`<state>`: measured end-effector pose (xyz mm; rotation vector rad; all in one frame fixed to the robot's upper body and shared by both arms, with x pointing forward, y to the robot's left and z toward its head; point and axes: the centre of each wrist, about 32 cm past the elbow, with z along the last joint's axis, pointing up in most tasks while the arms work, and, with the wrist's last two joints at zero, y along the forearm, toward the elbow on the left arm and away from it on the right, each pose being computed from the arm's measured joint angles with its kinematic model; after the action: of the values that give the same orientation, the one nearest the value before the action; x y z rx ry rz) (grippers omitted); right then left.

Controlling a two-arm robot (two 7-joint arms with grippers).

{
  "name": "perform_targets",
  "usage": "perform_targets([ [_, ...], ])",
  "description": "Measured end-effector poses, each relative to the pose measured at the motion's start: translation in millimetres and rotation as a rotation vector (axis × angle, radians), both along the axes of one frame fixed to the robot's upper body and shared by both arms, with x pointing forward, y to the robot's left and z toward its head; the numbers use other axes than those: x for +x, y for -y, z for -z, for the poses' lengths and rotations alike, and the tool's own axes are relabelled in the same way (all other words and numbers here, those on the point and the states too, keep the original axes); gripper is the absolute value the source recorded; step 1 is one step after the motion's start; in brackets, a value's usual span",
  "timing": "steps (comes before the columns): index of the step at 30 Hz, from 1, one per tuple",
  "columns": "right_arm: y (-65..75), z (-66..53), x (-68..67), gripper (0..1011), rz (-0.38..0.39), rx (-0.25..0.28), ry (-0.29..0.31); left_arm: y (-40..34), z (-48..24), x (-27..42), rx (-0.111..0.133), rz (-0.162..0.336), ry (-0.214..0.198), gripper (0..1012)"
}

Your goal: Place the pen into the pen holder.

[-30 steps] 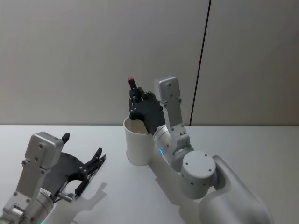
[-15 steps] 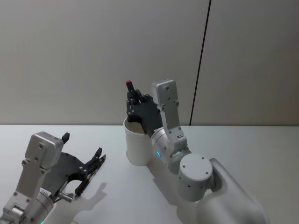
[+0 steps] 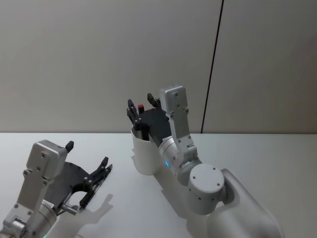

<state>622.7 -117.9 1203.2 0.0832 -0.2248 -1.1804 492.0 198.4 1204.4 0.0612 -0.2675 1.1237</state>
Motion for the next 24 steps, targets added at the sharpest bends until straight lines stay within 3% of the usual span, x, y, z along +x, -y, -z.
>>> perform_targets([
  [2, -0.1, 0.1, 0.0, 659, 0.000, 0.000, 0.000, 0.0, 0.0, 0.0, 0.000, 0.000, 0.000, 1003],
  [13, 1.1, -2.0, 0.0, 964, -0.001, 0.000, 0.006, 0.0, 0.0, 0.0, 0.000, 0.000, 0.000, 1003],
  [19, 12.4, -11.4, -1.9, 1001, 0.002, 0.004, 0.014, 0.0, 0.0, 0.0, 0.000, 0.000, 0.000, 1003],
  [24, 34.8, -25.3, -5.5, 1001, 0.006, 0.015, 0.025, 0.0, 0.0, 0.0, 0.000, 0.000, 0.000, 1003],
])
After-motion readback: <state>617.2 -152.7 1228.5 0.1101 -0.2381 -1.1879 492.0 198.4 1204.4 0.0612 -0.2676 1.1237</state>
